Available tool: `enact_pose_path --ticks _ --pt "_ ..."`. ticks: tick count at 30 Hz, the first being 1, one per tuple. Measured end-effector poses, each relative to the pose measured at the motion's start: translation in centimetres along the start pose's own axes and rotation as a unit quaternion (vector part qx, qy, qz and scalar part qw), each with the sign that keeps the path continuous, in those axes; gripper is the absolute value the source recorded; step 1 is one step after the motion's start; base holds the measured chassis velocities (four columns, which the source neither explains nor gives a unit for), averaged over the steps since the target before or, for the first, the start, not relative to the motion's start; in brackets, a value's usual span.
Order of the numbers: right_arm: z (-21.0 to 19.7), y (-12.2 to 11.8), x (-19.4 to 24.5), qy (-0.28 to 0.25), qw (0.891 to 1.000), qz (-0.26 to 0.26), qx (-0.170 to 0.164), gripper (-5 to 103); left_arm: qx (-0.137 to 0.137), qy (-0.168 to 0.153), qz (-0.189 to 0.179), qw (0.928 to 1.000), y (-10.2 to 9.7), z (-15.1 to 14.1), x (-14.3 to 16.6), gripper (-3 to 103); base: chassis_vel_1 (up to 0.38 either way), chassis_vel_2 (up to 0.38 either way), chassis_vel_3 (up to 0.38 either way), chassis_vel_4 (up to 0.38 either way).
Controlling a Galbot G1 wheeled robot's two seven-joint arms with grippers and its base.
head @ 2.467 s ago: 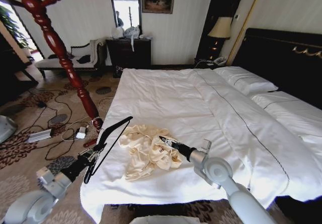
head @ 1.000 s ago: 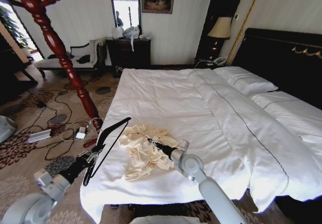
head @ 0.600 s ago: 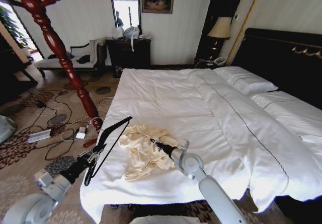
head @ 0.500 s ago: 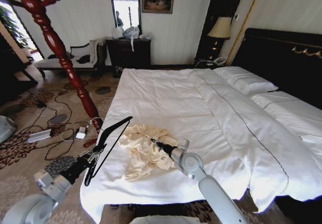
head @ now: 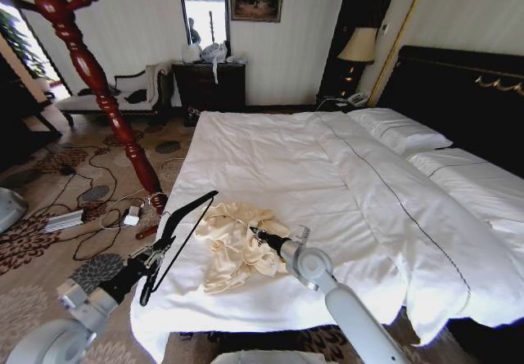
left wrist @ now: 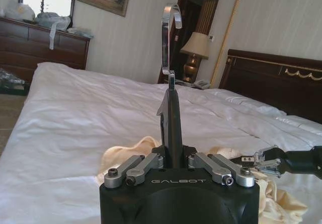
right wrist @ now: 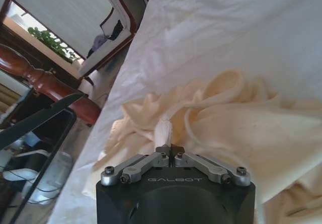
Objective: Pick up the clothes from the bed and hang them on the clothes hanger.
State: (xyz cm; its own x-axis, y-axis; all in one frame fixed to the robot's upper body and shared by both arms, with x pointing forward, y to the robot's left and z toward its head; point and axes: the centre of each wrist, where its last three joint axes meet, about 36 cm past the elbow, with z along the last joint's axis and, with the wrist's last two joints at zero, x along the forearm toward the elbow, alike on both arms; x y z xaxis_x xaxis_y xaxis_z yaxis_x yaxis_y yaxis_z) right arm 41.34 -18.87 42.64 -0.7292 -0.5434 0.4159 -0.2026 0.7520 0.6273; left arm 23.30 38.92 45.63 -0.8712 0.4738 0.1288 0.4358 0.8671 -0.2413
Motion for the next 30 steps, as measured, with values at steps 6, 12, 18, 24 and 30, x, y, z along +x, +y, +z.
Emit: enact_pose_path --ticks 6,12,18,24,30 --pt "-2.8 -1.8 3.3 -0.02 0.994 0.054 0.089 0 -0.004 0.001 0.03 0.9995 0.7 0.8 0.6 15 0.0 0.0 0.0 0.0" --pt "-5.2 -2.6 6.4 -0.051 0.983 0.077 0.156 0 0.022 0.006 0.062 0.9978 0.0 0.2 0.1 15 0.0 0.0 0.0 0.0" --pt "-8.0 -3.0 9.8 -0.103 0.957 0.102 0.249 0 0.048 0.04 0.137 0.9886 -2.4 0.0 -1.1 15 0.0 0.0 0.0 0.0" --pt "-11.0 -2.9 13.3 -0.149 0.899 0.129 0.392 0 0.048 0.054 0.169 0.983 -2.6 -0.3 -2.6 15 0.0 0.0 0.0 0.0" --pt "-13.8 -2.1 17.3 -0.158 0.826 0.134 0.523 0 0.059 0.051 0.181 0.9804 -2.5 -0.9 -3.9 15 0.0 0.0 0.0 0.0"
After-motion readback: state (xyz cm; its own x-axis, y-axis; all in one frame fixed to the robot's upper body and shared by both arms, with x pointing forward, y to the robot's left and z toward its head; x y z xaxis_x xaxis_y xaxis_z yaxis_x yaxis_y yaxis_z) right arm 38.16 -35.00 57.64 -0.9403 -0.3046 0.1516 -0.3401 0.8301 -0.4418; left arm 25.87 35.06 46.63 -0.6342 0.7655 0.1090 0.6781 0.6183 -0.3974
